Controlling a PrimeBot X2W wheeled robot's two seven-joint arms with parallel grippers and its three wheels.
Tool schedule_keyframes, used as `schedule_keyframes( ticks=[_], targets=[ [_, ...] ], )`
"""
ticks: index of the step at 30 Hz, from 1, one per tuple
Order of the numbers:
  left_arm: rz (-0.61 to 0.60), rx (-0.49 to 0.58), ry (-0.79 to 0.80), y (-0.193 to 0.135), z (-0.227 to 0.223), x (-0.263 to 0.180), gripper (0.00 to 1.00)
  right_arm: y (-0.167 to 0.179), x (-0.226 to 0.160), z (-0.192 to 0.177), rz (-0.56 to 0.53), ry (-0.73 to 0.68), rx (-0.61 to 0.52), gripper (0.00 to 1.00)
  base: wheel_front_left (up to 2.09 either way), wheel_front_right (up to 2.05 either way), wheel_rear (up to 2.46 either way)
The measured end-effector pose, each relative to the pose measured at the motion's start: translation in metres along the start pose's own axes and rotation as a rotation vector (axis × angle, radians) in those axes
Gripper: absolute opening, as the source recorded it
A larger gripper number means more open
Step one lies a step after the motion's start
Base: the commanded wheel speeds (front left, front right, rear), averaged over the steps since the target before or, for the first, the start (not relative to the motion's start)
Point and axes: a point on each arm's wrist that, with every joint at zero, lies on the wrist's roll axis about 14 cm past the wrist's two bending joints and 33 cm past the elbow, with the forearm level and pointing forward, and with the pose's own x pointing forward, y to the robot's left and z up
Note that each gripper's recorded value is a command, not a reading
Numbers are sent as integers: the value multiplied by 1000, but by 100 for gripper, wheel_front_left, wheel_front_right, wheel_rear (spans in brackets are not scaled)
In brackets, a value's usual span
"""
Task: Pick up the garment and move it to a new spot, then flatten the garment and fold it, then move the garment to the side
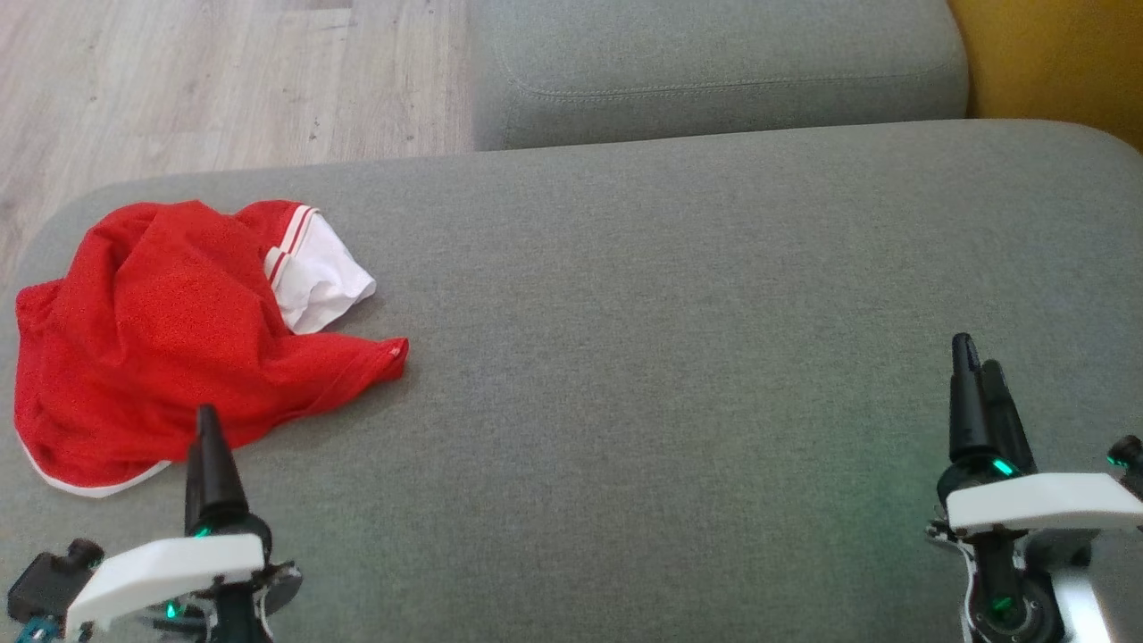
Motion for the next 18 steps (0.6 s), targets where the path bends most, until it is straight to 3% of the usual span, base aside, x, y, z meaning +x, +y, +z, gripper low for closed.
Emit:
schedule_keyframes(
  ticks=[3,7,18],
  targets=[
    [-13,42,10,-4,-4,0,100,1,0,-1,5,2,-40,100,0,0,0],
    [-51,200,54,-13,-19,0,100,7,1,-6,26,14,-137,100,0,0,0],
    [-120,476,118,-26,-46,-3,100,7,0,-1,33,-6,-336,100,0,0,0]
  ],
)
